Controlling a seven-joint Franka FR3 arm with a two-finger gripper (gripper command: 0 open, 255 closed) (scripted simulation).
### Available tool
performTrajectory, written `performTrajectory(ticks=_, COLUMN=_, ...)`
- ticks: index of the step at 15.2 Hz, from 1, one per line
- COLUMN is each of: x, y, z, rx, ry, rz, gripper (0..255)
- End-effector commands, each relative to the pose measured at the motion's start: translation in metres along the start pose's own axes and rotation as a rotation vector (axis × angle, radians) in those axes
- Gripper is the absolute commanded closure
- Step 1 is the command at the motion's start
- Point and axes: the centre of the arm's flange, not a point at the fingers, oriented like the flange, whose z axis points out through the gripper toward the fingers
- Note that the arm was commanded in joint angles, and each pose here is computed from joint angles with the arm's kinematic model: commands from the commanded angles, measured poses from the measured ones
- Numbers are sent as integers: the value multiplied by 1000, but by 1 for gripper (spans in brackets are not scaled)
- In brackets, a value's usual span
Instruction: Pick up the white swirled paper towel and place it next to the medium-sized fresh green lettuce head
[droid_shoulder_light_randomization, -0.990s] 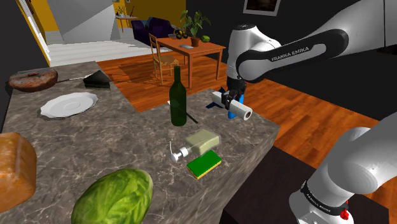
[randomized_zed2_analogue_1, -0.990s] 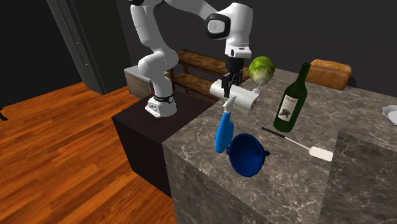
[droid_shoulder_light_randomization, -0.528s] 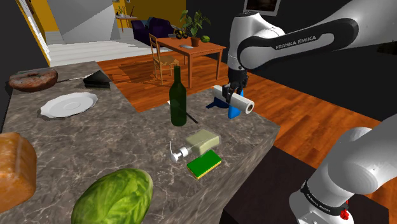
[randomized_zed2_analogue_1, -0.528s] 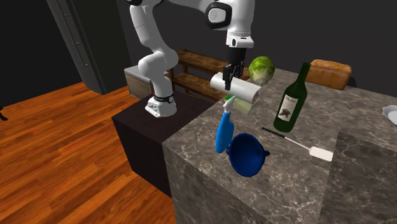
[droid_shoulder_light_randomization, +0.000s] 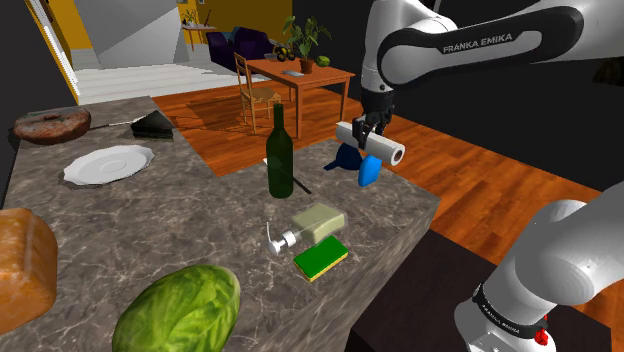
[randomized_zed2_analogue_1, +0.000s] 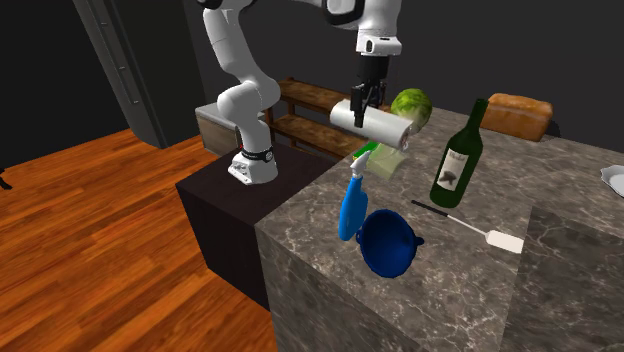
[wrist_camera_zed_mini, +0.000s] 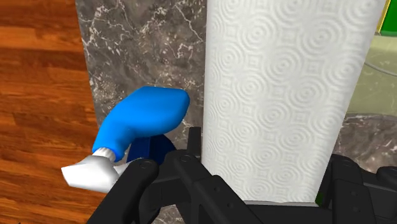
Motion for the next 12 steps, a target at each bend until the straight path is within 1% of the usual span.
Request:
performTrajectory(ticks=1, x=2, y=1, z=-10, rx=0, ry=0, rz=0, gripper=255)
performTrajectory(ticks=4, x=3, y=3, z=-21, rx=0, ry=0, rz=0, gripper=255)
performTrajectory(ticks=12, x=40, y=-95, z=-35, rx=0, ry=0, rz=0, gripper=255)
